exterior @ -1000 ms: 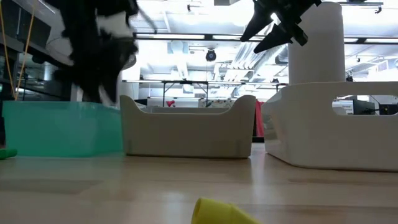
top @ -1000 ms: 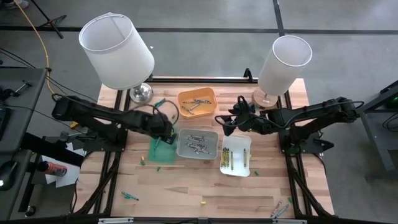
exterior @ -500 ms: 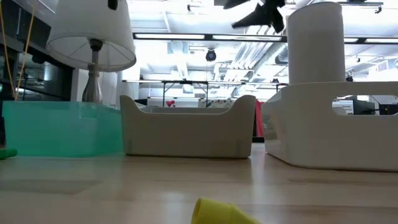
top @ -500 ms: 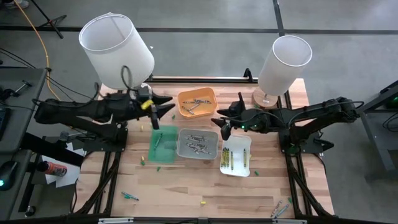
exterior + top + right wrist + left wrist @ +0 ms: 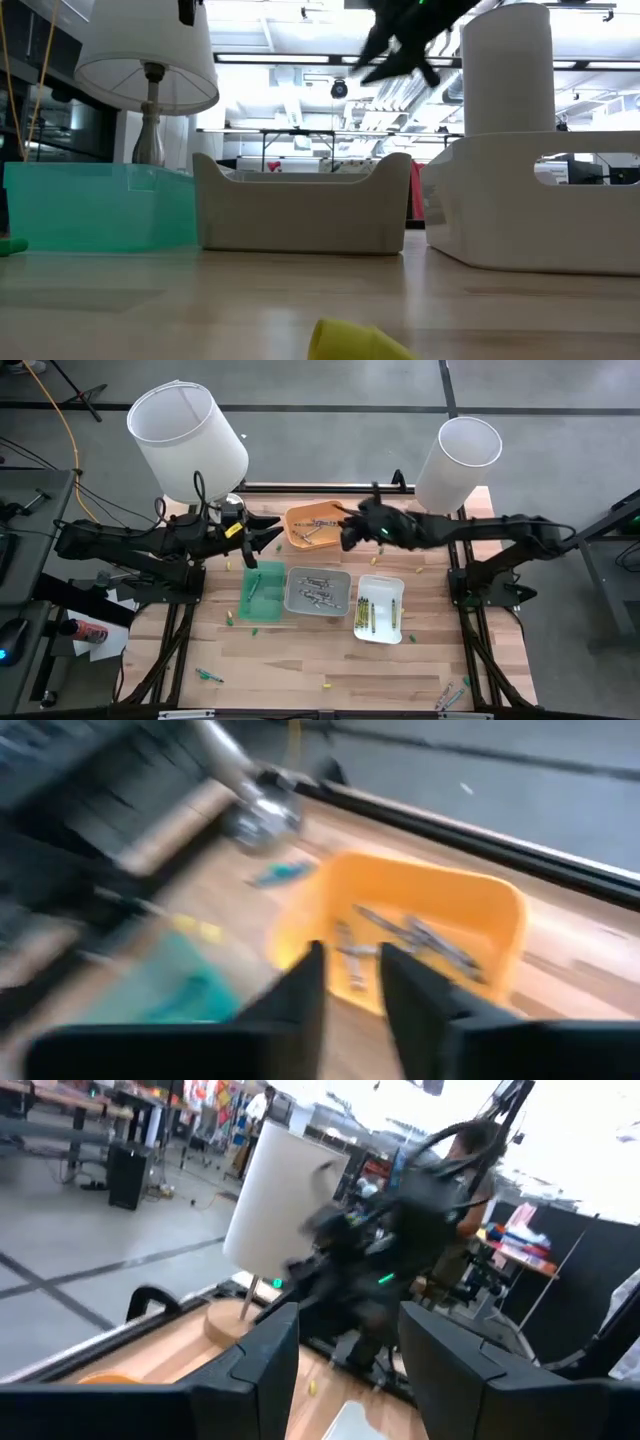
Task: Sort crayons
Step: Adjust the yellow bin
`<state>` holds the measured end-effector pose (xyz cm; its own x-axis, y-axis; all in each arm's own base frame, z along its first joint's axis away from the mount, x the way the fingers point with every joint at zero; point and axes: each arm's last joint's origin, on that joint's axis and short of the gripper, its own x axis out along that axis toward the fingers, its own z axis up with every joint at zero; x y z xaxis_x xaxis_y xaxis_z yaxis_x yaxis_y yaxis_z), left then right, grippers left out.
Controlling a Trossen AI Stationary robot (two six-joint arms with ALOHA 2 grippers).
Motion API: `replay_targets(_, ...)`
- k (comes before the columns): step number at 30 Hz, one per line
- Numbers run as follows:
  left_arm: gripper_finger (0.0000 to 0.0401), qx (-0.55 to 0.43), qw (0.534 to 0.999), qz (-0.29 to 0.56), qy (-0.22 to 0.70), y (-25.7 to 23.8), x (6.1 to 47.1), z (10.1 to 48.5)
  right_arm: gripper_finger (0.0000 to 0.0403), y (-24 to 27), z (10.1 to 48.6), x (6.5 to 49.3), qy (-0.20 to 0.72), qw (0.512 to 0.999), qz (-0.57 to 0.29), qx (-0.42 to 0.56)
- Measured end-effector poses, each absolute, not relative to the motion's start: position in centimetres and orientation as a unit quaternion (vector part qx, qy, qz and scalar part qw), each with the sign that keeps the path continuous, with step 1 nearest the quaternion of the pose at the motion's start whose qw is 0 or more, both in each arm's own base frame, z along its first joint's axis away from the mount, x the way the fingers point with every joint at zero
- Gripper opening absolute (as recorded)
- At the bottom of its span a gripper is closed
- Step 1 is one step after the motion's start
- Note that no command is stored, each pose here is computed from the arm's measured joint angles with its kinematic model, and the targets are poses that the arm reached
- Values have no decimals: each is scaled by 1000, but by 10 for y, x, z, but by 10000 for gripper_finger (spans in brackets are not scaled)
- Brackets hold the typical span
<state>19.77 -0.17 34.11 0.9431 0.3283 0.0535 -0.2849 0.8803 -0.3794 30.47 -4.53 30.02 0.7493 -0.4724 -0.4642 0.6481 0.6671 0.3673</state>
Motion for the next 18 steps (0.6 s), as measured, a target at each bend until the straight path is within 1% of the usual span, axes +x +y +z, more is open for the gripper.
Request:
replay_targets(2, 159, -186, 968, 158, -60, -2, 197, 342, 40, -65, 290, 314, 211, 885, -326, 256)
replay_targets(3, 159, -186, 968, 158, -59, -2, 198, 341, 21, -74, 283, 318, 231, 879, -332, 253)
replay_targets(4, 159, -186, 968, 158, -59, -2, 198, 341, 14, -83, 277, 322, 248, 872, -336, 255)
replay_targets(7, 159, -186, 968, 158, -60, -2, 197, 342, 18, -108, 255, 332, 294, 845, -348, 278)
replay_targets(10, 159, -186, 968, 159, -59, -2, 198, 341, 4, -124, 232, 342, 330, 828, -344, 296)
replay_targets(15, 159, -186, 968, 159, -60, -2, 197, 342, 1, -130, 204, 355, 372, 807, -344, 305)
replay_targets(18, 159, -186, 968, 159, -60, -2, 197, 342, 1, -131, 197, 354, 391, 797, -350, 298)
